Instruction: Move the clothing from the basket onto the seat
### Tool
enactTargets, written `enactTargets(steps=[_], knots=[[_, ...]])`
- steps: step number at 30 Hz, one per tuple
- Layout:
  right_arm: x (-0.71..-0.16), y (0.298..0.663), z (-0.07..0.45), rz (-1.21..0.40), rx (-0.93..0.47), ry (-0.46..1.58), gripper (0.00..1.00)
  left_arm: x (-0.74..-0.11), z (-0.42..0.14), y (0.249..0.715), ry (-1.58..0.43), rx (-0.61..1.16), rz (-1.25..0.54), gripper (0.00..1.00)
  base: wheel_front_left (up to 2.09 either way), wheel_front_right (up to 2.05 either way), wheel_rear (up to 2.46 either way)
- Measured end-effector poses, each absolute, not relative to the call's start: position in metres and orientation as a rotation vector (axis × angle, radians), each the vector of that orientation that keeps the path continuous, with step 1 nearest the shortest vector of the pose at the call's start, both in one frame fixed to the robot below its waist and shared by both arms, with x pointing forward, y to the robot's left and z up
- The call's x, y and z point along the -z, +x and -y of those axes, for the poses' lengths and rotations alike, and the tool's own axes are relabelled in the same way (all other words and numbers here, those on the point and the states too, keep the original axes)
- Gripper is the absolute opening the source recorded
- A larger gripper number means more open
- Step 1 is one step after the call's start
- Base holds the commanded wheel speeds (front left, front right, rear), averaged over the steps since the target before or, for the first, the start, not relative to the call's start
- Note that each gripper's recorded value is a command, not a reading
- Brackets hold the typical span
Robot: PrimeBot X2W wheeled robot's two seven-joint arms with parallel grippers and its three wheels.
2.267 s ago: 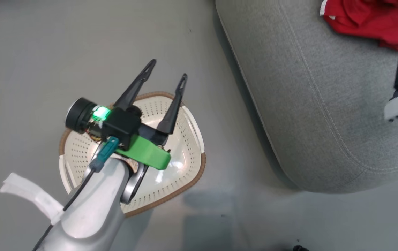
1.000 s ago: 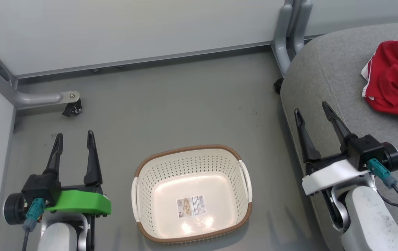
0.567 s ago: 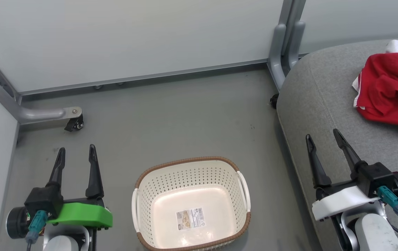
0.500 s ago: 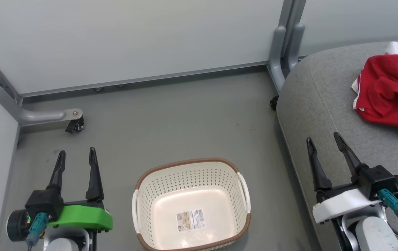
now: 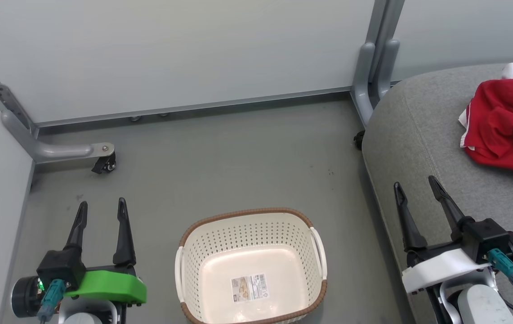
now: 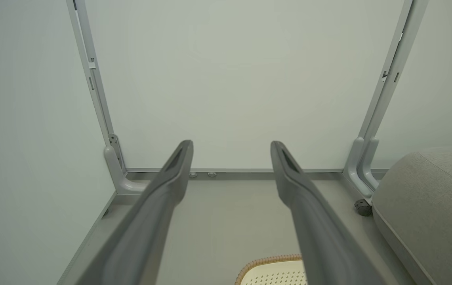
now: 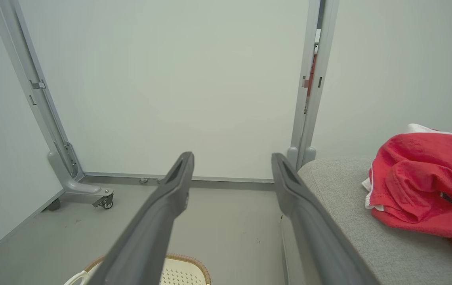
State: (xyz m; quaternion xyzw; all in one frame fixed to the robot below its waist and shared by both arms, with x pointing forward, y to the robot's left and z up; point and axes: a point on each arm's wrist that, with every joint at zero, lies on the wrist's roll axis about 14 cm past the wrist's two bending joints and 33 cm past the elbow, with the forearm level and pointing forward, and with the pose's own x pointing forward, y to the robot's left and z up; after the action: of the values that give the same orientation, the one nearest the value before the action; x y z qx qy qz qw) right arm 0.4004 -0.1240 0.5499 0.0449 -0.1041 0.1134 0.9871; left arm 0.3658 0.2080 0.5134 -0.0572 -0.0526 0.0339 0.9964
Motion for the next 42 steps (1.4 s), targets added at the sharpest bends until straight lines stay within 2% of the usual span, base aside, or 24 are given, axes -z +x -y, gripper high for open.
enactTargets(steps=[10,11,19,42], knots=[[-0.546,0.402,0.123,0.197,-0.230,0.098,1.00,-0.509,-0.209,0.367,-0.112,-0.072,0.092,1.00,0.00,0.00,0.00],[-0.545,0.402,0.123,0.194,-0.230,0.099,0.00,-0.508,-0.209,0.366,-0.113,-0.072,0.089,0.00,0.00,0.00,0.00],[-0.518,0.397,0.127,0.099,-0.202,0.185,0.00,-0.483,-0.210,0.362,-0.203,-0.098,-0.001,0.00,0.00,0.00,0.00],[-0.506,0.397,0.152,0.010,-0.095,0.581,0.00,-0.479,-0.217,0.365,-0.598,-0.147,-0.029,0.00,0.00,0.00,0.00]])
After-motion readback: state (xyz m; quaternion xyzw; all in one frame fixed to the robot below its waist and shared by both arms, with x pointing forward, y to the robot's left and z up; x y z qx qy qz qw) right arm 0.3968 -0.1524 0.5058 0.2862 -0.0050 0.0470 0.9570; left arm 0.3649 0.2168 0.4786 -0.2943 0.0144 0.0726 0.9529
